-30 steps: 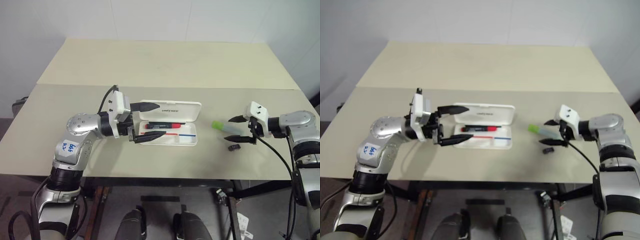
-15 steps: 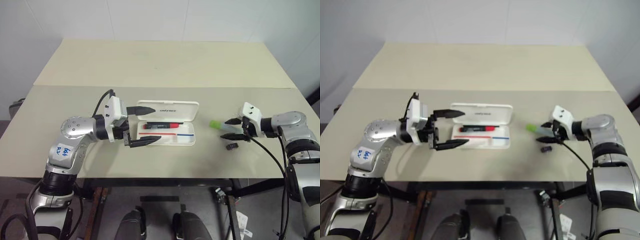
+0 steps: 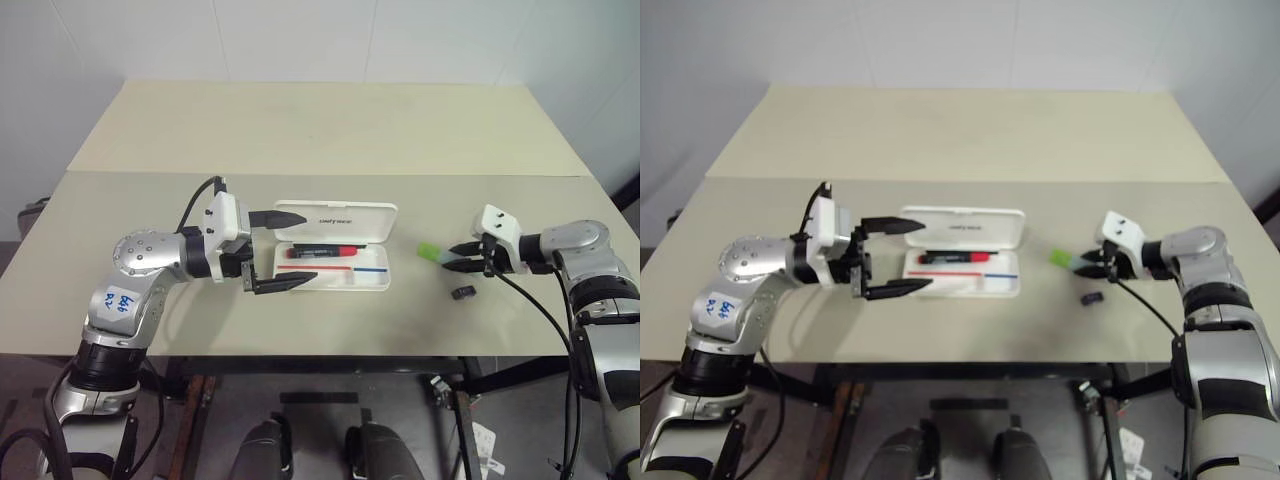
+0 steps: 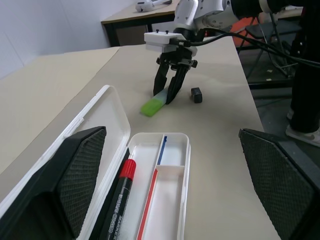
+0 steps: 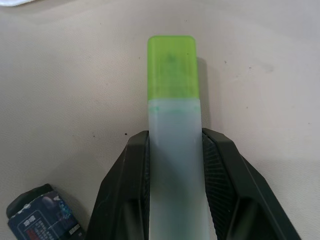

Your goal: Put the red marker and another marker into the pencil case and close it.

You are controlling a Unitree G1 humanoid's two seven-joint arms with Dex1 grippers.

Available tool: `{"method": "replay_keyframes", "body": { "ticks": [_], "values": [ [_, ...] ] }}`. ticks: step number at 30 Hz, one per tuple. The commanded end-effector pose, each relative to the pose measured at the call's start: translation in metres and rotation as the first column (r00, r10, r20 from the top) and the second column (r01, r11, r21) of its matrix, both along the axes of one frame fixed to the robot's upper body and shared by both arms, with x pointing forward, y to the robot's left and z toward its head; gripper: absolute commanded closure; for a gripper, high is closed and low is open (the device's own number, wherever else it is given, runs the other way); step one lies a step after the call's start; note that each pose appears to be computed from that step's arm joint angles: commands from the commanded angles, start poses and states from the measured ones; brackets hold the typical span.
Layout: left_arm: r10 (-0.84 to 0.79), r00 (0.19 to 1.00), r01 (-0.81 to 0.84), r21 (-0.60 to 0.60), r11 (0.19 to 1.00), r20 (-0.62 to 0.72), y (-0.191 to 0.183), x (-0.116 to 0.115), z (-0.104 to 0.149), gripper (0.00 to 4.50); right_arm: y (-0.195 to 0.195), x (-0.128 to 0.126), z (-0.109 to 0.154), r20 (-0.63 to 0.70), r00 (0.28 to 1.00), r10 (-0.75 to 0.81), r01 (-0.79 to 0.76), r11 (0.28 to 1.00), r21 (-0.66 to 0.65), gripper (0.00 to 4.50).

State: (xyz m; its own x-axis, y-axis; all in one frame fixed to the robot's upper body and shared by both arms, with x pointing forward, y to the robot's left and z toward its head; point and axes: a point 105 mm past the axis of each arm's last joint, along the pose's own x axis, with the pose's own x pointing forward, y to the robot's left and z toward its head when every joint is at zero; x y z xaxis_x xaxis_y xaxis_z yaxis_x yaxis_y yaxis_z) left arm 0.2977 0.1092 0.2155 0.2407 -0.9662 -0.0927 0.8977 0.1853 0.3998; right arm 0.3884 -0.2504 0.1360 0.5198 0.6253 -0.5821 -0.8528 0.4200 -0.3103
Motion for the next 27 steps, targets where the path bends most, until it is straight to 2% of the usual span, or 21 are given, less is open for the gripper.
{"method": "replay_keyframes", "body": {
  "ticks": [1,9,14,18,22,27],
  "values": [
    [-0.026,1.000,0.026,0.027,0.999,0.014,0.011,-0.011,0.006,0.00,0.005,0.002,0.014,0.055,0.998,0.034,-0.035,0.999,0.021,3.41],
    [-0.018,1.000,0.017,0.050,0.999,0.006,0.019,-0.011,0.002,0.00,0.021,-0.001,0.043,0.158,0.978,0.134,-0.151,0.983,0.106,3.41],
    [-0.018,1.000,0.018,0.055,0.998,0.009,0.020,-0.010,0.000,0.00,0.037,-0.014,0.056,0.184,0.955,0.231,-0.258,0.956,0.142,3.41],
    [-0.014,1.000,0.013,0.056,0.998,0.009,0.023,-0.010,-0.001,0.00,0.062,-0.043,0.062,0.158,0.929,0.336,-0.362,0.912,0.193,3.41],
    [-0.012,1.000,0.011,0.053,0.999,0.009,0.023,-0.010,-0.002,0.00,0.089,-0.076,0.057,0.098,0.909,0.406,-0.418,0.875,0.243,3.41],
    [-0.017,1.000,0.016,0.058,0.998,0.007,0.024,-0.010,-0.002,0.00,0.118,-0.094,0.053,0.093,0.897,0.432,-0.439,0.843,0.312,3.41]
  ]
}}
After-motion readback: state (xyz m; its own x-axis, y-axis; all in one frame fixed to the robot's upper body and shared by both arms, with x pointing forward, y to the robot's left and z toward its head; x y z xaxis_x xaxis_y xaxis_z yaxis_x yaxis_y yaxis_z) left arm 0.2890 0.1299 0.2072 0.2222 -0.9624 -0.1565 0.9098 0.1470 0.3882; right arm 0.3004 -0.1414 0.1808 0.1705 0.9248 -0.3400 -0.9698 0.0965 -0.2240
